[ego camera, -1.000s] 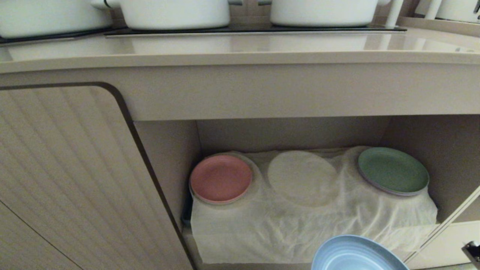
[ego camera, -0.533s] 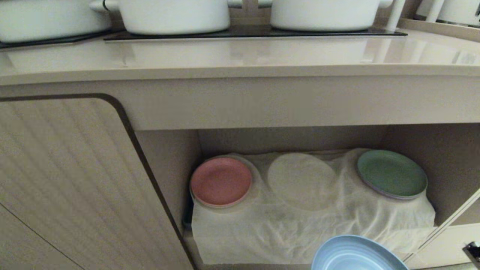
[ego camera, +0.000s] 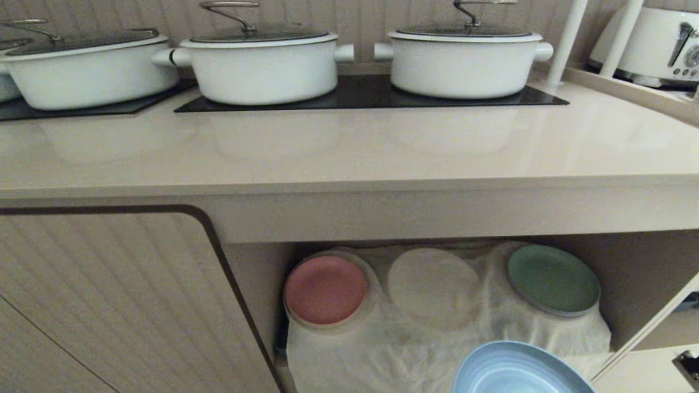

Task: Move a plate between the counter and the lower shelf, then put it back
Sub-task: Put the plate

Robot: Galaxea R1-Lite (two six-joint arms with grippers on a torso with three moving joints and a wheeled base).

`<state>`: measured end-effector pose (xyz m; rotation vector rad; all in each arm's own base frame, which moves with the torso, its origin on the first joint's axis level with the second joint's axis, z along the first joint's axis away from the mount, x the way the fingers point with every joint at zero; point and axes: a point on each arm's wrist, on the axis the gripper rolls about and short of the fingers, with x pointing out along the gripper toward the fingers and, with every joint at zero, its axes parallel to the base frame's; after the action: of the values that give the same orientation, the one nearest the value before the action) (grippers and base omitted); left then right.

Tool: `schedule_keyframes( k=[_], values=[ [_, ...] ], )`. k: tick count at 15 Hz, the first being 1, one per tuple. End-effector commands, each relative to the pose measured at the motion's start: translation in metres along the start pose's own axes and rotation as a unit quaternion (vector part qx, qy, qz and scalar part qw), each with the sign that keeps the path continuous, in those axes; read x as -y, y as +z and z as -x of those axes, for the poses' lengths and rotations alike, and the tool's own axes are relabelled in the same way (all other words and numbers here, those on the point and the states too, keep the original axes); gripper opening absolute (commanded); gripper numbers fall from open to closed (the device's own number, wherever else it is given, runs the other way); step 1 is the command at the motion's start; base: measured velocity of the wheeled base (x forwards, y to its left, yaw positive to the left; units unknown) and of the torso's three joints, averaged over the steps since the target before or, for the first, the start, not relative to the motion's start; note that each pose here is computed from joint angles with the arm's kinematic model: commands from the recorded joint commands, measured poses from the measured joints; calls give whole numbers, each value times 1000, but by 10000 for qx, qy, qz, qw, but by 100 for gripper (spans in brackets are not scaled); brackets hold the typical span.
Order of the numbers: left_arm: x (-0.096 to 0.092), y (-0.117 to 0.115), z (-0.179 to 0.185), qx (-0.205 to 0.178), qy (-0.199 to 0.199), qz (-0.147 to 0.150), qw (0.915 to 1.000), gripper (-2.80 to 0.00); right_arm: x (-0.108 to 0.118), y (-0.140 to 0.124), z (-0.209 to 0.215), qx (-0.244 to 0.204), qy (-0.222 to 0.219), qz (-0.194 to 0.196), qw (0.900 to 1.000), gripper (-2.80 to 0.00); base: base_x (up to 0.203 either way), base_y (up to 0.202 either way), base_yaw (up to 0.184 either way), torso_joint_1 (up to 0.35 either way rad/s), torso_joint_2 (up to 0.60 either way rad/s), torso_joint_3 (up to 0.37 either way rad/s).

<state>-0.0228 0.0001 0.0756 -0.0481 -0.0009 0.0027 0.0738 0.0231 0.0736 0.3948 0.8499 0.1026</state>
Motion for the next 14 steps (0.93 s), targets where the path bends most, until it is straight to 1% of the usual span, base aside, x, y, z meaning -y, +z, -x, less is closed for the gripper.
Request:
schedule_keyframes(
  k=[1, 7, 14],
  values=[
    [0, 0, 0, 3, 1, 5, 10000, -280, -1, 1, 0, 15, 20, -12, 10000, -280, 0, 0, 0, 194, -479, -292],
    [0, 0, 0, 3, 1, 4, 10000, -280, 0, 0, 0, 8, 15, 1, 10000, -280, 0, 0, 0, 202, -490, -281],
    [0, 0, 0, 3, 1, 4, 10000, -280, 0, 0, 0, 5, 20, -1, 10000, -280, 0, 0, 0, 237, -519, -288]
  ],
)
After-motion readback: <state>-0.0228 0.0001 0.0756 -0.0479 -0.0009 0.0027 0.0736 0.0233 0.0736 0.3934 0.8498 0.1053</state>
